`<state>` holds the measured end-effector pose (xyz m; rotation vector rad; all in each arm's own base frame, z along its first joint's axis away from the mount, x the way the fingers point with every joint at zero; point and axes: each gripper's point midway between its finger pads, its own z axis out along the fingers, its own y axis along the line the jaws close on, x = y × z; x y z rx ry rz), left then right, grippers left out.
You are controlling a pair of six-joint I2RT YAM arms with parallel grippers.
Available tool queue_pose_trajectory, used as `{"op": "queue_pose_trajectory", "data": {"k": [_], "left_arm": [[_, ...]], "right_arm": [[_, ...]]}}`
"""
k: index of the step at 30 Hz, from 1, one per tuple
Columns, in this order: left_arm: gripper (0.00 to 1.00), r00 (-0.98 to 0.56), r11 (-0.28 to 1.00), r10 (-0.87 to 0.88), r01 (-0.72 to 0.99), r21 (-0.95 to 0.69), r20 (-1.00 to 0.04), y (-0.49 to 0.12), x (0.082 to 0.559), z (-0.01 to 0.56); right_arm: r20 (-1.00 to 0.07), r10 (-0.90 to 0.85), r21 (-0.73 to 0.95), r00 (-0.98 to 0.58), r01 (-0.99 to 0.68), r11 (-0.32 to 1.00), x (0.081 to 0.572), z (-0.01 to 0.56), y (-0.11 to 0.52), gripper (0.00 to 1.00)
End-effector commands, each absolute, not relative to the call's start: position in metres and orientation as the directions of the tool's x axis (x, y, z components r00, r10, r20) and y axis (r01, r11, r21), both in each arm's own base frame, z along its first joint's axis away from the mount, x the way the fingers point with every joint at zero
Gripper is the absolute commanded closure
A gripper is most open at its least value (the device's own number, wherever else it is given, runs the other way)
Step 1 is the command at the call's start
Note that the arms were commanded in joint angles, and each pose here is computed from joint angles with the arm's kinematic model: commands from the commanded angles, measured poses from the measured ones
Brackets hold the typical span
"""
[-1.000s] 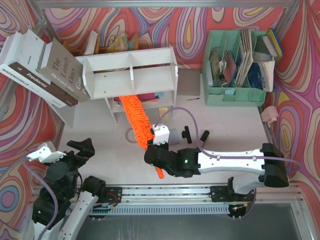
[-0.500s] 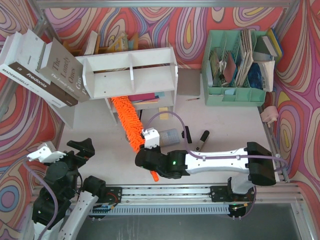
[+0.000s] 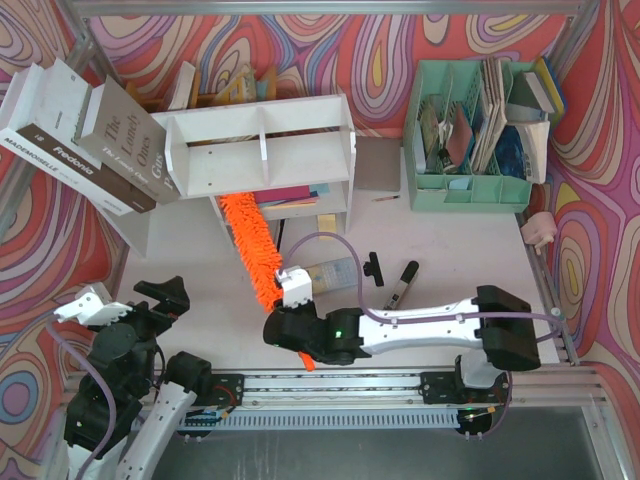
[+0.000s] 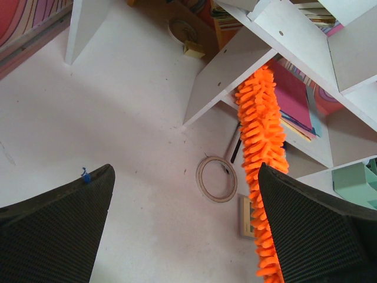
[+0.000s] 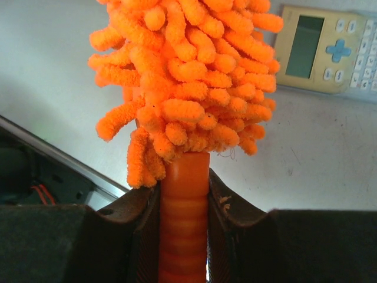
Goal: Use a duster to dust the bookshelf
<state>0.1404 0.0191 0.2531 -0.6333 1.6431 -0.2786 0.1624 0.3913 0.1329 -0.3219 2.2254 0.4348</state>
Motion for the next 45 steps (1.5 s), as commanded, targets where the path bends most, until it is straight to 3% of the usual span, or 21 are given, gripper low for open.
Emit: {"op": "queue_pose_trajectory", "data": {"k": [1, 12, 25, 35, 45], "left_arm": [[0.01, -0.052, 0.817, -0.551, -0.235, -0.526, -0.833, 0.018, 0.142, 0.253], [0.01, -0.055, 0.818, -0.55, -0.233, -0.525, -0.833, 0.017, 0.143, 0.253], [0.02, -0.06, 0.82, -0.549, -0.234, -0.523, -0.834, 0.016, 0.143, 0.253], [0.02, -0.058, 0.819, -0.548, -0.239, -0.521, -0.835, 0.018, 0.143, 0.252], [0.02, -0.059, 0.819, -0.548, -0.239, -0.521, -0.834, 0.017, 0.144, 0.252]], "right_arm": [[-0.77, -0.101, 0.21, -0.63, -0.401, 0.892, 0.155, 0.132, 0.405, 1.0], [-0.87, -0.05, 0.201, -0.49, -0.447, 0.872, 0.14, 0.205, 0.402, 1.0], [-0.791, -0.221, 0.057, -0.571, -0.428, 0.902, 0.123, 0.129, 0.356, 1.0], [-0.882, -0.224, 0.005, -0.415, -0.483, 0.876, 0.105, 0.182, 0.37, 1.0], [-0.82, -0.344, -0.088, -0.457, -0.494, 0.865, 0.076, 0.133, 0.344, 1.0]]}}
